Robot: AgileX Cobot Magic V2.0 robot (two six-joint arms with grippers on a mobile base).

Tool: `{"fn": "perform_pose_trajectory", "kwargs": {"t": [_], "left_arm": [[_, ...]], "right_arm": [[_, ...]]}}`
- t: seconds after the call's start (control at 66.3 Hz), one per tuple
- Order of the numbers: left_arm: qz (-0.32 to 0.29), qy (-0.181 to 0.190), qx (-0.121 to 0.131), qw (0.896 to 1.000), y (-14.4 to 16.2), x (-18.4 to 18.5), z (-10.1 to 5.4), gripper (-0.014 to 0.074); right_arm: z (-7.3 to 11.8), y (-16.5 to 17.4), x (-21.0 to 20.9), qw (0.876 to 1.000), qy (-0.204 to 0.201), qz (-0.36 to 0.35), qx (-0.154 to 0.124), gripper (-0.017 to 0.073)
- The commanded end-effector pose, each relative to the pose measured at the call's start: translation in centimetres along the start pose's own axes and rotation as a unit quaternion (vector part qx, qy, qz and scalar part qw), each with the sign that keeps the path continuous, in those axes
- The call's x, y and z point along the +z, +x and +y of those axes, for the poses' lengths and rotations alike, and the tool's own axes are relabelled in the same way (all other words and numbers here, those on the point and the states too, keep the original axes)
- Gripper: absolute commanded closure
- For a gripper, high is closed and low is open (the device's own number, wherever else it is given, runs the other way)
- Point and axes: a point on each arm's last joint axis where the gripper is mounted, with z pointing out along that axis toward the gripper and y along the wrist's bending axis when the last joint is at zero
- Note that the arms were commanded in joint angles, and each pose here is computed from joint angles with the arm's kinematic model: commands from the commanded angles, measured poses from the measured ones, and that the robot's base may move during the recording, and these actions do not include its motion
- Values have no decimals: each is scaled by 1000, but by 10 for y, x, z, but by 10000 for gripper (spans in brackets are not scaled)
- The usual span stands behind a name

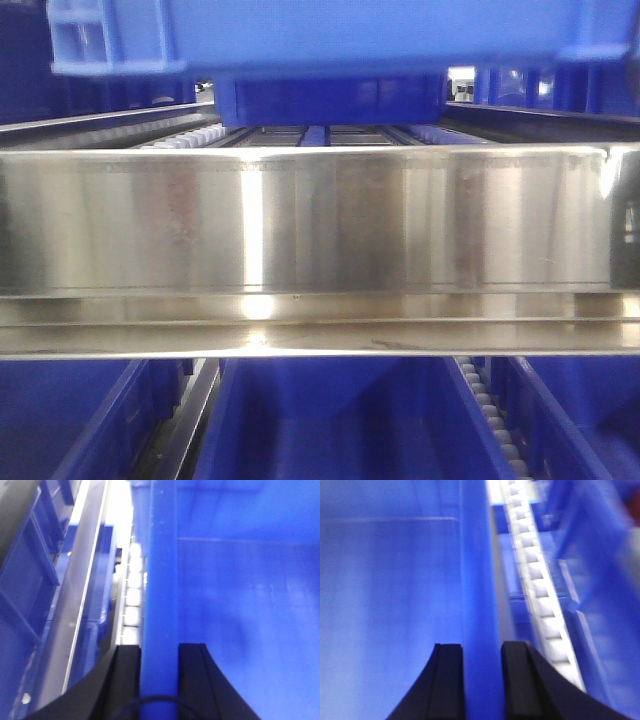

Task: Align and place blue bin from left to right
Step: 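Lift the blue bin with both grippers off the shelf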

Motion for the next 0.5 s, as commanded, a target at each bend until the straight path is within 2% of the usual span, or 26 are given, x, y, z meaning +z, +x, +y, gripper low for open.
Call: {"fn": "perform_pose_trajectory", "kwargs": {"t": [0.0, 0.196, 0.272, 0.362, 0.483], "left_arm": [[-50, 69, -9, 996, -3, -36, -19, 704], [-31, 68, -11, 997, 17, -53, -25, 704], [-19, 55, -2, 998, 33, -61, -24, 704], [-6, 48, -2, 999, 53, -72, -21, 704], [-14, 68, -8, 998, 73, -91, -15, 704]], "right_arm": [[14, 3, -19, 997, -59, -47, 16, 640], [12, 30, -45, 994, -57, -88, 19, 640], [12, 40, -54, 994, -53, -95, 15, 640], [13, 49, -63, 993, -64, -94, 20, 640], [17, 60, -74, 993, -73, -94, 18, 640]]}}
